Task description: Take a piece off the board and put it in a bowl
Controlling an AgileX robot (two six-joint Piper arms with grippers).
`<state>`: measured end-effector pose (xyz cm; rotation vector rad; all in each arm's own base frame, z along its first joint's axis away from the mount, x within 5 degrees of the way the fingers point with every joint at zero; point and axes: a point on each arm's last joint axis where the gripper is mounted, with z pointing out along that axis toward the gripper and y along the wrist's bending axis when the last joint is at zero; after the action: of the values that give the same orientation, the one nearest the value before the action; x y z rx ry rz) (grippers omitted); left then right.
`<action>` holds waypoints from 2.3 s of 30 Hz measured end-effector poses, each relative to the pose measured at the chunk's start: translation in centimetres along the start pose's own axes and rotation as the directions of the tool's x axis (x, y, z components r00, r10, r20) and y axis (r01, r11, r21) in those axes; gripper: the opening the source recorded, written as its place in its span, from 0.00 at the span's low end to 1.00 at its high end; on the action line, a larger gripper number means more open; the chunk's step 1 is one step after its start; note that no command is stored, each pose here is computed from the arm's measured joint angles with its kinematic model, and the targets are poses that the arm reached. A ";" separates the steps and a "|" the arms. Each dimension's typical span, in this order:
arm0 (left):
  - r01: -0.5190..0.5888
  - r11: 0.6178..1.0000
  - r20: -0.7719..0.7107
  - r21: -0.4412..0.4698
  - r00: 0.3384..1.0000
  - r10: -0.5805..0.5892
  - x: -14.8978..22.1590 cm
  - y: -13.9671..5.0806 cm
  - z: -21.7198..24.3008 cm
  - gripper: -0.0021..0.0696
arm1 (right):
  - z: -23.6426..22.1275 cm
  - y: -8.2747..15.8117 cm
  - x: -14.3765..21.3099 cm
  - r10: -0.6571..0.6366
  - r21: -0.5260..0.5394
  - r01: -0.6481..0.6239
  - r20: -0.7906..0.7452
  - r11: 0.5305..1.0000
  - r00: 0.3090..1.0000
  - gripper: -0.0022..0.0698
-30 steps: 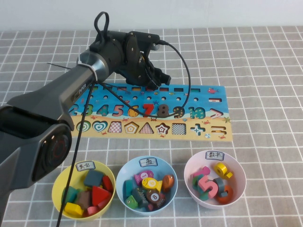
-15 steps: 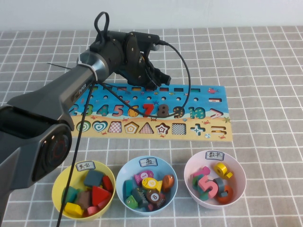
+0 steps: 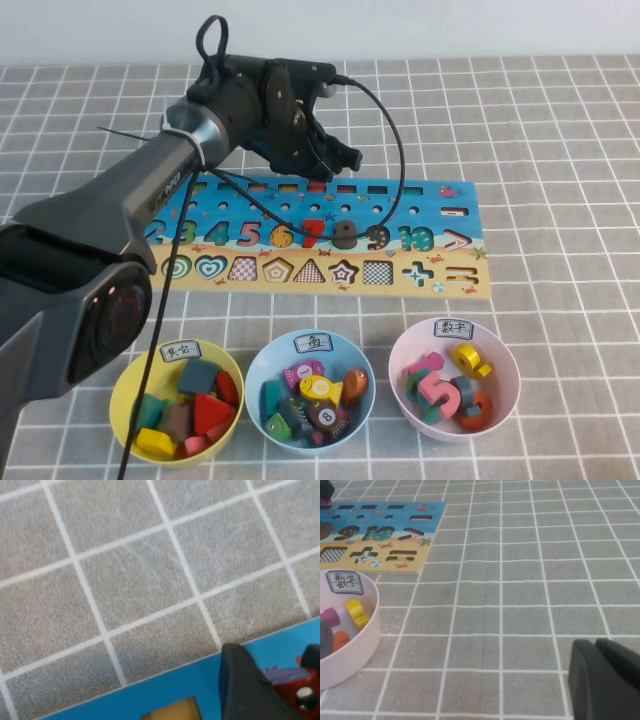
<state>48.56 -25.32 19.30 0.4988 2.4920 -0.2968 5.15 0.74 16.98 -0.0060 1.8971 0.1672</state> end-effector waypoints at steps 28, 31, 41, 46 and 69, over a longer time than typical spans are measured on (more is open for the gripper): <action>-0.160 0.987 -0.072 -0.001 0.985 0.159 -2.8 -1.0 -14.2 0.31 | 0.0 0.0 0.0 0.000 0.000 0.000 0.000 1.000 1.000 0.01; -0.162 0.987 -0.070 -0.001 0.984 0.162 -2.4 -1.1 -16.2 0.31 | 0.0 0.0 0.0 0.000 0.000 0.000 0.001 1.000 1.000 0.01; -0.158 0.987 -0.116 0.016 0.981 0.159 2.4 -1.2 -24.3 0.31 | 0.0 0.0 0.0 0.000 0.000 0.000 0.004 1.000 1.000 0.01; -0.188 0.980 -0.208 0.062 0.958 0.197 7.3 -2.7 -25.8 0.31 | 0.0 0.0 0.0 0.000 0.000 0.000 0.004 1.000 1.000 0.01; -0.199 0.970 -0.470 0.138 0.849 0.241 15.9 -7.8 -19.0 0.31 | 0.0 0.0 0.0 0.000 0.000 0.000 0.004 1.000 1.000 0.01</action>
<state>23.81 -21.86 26.26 0.9945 2.8717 -0.2022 5.13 0.74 17.00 -0.0061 1.8927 0.1675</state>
